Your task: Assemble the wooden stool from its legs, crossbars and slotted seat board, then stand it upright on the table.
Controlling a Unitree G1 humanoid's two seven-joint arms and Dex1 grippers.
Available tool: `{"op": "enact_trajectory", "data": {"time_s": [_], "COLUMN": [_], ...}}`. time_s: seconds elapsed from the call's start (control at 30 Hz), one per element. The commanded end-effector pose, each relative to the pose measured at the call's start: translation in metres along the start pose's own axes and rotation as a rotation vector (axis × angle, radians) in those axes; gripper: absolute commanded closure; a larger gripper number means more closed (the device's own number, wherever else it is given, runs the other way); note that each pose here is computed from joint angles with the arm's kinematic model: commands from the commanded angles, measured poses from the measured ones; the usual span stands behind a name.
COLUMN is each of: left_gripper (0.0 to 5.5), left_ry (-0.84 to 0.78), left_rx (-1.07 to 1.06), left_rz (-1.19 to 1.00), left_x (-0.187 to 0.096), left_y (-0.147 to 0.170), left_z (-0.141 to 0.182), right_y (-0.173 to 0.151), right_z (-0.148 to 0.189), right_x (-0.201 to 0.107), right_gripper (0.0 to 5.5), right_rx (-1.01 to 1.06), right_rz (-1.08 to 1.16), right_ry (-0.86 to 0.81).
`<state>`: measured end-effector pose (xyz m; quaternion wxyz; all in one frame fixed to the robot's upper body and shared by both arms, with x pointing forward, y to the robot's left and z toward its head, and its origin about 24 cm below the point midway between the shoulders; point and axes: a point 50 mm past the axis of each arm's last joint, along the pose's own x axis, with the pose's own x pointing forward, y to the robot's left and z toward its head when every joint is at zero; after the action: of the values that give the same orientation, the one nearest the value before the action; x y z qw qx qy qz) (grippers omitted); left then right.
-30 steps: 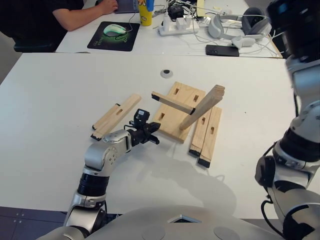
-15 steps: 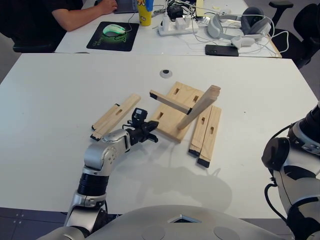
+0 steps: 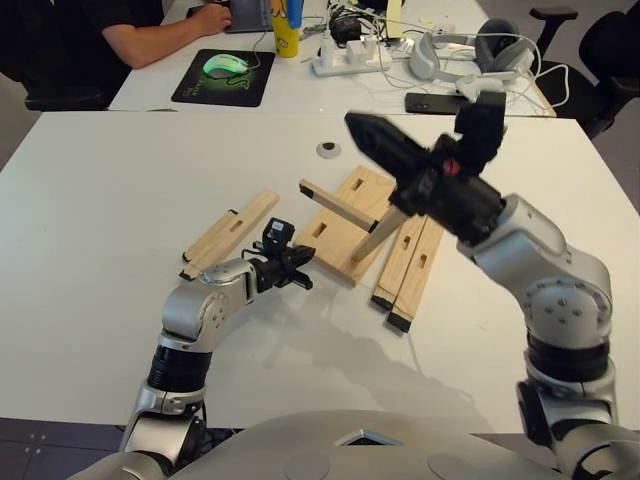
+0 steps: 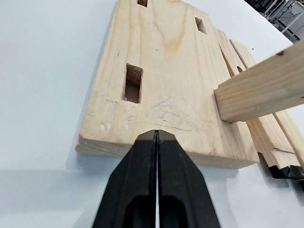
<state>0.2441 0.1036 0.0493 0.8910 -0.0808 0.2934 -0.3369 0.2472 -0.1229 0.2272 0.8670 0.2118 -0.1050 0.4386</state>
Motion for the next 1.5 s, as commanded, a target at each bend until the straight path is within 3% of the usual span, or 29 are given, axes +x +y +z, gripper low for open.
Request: {"op": "enact_trajectory", "data": {"time_s": [0.03,0.2,0.37,0.47,0.53,0.6,0.67,0.7,0.73,0.8,0.93,1.03,1.13,1.23,1.37,1.5], "left_gripper": [5.48,5.48,5.48,5.48,5.48,5.48,5.48,5.48,5.48,5.48,5.48,5.48,5.48,5.48,5.48,5.48], "left_ry": [0.047,0.03,0.012,0.003,0.001,0.002,0.01,0.022,0.034,0.045,0.043,0.039,0.027,0.015,0.003,-0.006], "left_rx": [-0.029,-0.04,-0.038,-0.04,-0.038,-0.032,-0.025,-0.015,-0.004,0.007,0.001,-0.002,-0.011,-0.023,-0.034,-0.028], "left_rz": [0.016,0.038,0.044,0.052,0.053,0.045,0.026,0.009,-0.007,-0.014,0.0,0.001,0.007,0.024,0.037,0.035], "left_x": [0.002,0.002,0.004,0.003,0.002,0.002,0.003,0.005,0.006,0.003,0.0,0.002,0.004,0.003,0.003,0.003], "left_y": [0.001,0.004,0.005,0.007,0.008,0.007,0.003,0.001,0.0,0.003,0.004,0.003,0.002,0.004,0.006,0.006], "left_z": [-0.01,-0.01,-0.006,-0.004,-0.003,-0.002,-0.001,0.0,0.001,0.001,-0.001,0.0,0.0,-0.001,-0.002,0.001], "right_y": [0.009,0.023,0.026,0.029,0.03,0.021,-0.006,-0.014,-0.014,-0.018,-0.009,0.006,0.023,0.034,0.039,0.035], "right_z": [0.064,0.115,0.134,0.127,0.096,0.024,-0.092,-0.13,-0.14,-0.111,0.003,0.063,0.1,0.121,0.125,0.089], "right_x": [0.011,0.012,0.011,0.015,0.018,0.007,-0.039,-0.07,-0.085,-0.066,0.007,0.023,0.026,0.026,0.027,0.023], "right_gripper": [5.5,5.5,5.5,5.5,5.5,5.5,5.5,5.5,5.5,5.5,5.5,5.5,5.5,5.5,5.5,5.5], "right_rx": [-0.076,-0.05,-0.127,-0.195,-0.201,-0.008,0.2,0.212,0.231,0.118,-0.155,-0.225,-0.229,-0.192,-0.184,-0.211], "right_rz": [0.079,0.214,0.244,0.258,0.271,0.232,0.013,-0.113,-0.168,-0.171,-0.002,0.059,0.144,0.238,0.292,0.246], "right_ry": [-0.266,-0.45,-0.46,-0.388,-0.244,-0.008,0.365,0.487,0.511,0.399,-0.03,-0.281,-0.416,-0.482,-0.464,-0.305]}}
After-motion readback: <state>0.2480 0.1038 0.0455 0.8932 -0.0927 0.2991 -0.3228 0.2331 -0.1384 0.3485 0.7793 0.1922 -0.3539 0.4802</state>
